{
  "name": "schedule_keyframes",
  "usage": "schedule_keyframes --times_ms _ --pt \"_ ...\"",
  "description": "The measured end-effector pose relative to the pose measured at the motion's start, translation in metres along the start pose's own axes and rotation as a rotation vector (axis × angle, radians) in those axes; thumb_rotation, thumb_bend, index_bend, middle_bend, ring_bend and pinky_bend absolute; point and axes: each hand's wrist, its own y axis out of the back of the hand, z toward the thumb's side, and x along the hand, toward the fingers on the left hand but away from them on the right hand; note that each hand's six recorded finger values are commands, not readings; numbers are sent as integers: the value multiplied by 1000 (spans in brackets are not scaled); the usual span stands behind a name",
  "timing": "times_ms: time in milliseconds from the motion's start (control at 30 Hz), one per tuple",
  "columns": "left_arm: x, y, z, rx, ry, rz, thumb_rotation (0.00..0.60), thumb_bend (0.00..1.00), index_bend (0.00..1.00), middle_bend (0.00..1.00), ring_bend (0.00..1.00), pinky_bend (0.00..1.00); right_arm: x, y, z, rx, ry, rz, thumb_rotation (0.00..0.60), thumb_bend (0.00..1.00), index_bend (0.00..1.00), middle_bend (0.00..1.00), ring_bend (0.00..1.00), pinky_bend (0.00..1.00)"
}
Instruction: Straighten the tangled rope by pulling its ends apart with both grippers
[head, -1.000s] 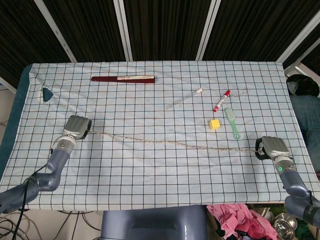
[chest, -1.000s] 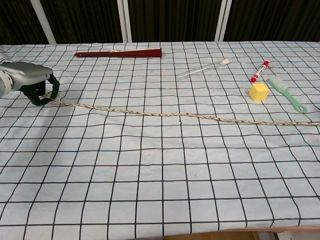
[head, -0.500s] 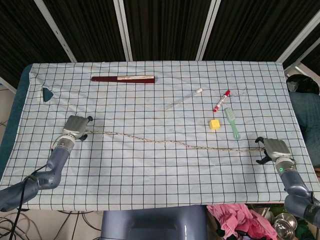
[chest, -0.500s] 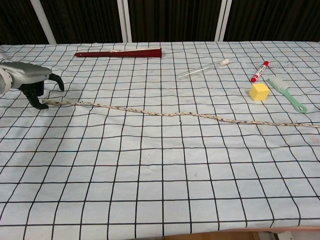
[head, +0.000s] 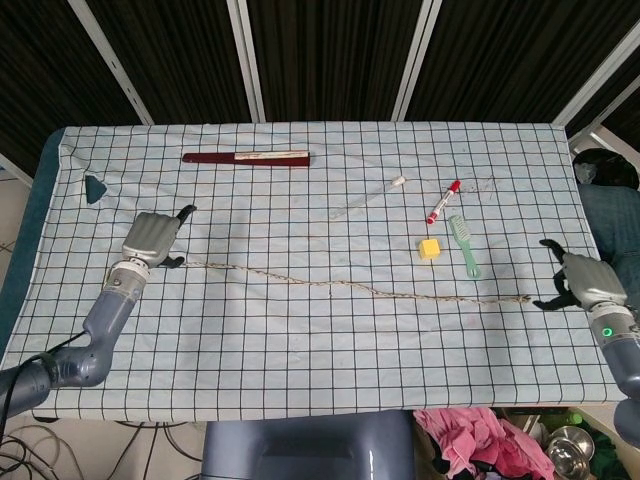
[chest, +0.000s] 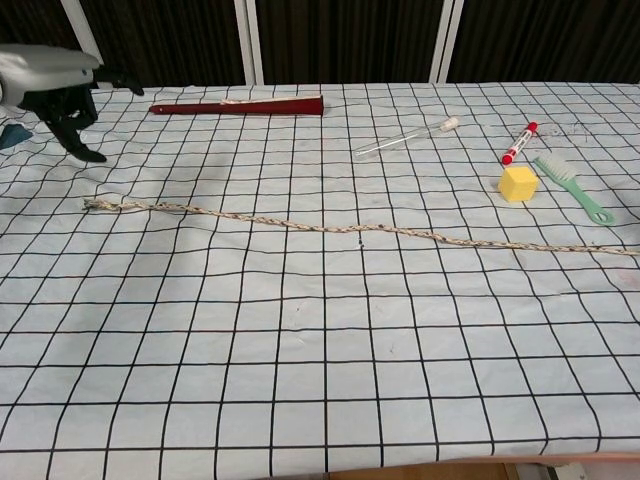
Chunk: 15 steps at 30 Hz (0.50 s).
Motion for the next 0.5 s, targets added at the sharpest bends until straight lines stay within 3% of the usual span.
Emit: schedule_keyframes --times_ms 167,233,367,500 --pt "-43 32 7 -33 7 97 600 198 156 411 333 504 26 27 6 -58 41 -202 600 113 97 356 447 411" --pt "-61 39 4 -35 29 127 600 194 154 327 237 407 39 30 12 -76 74 -257 600 113 98 287 369 346" --pt "-106 38 -21 -15 118 167 600 175 138 203 108 228 66 14 26 -38 161 -271 600 112 97 251 327 323" --pt "-146 26 -47 -29 194 180 600 161 130 158 68 115 87 -11 25 -11 181 -257 600 113 97 233 307 304"
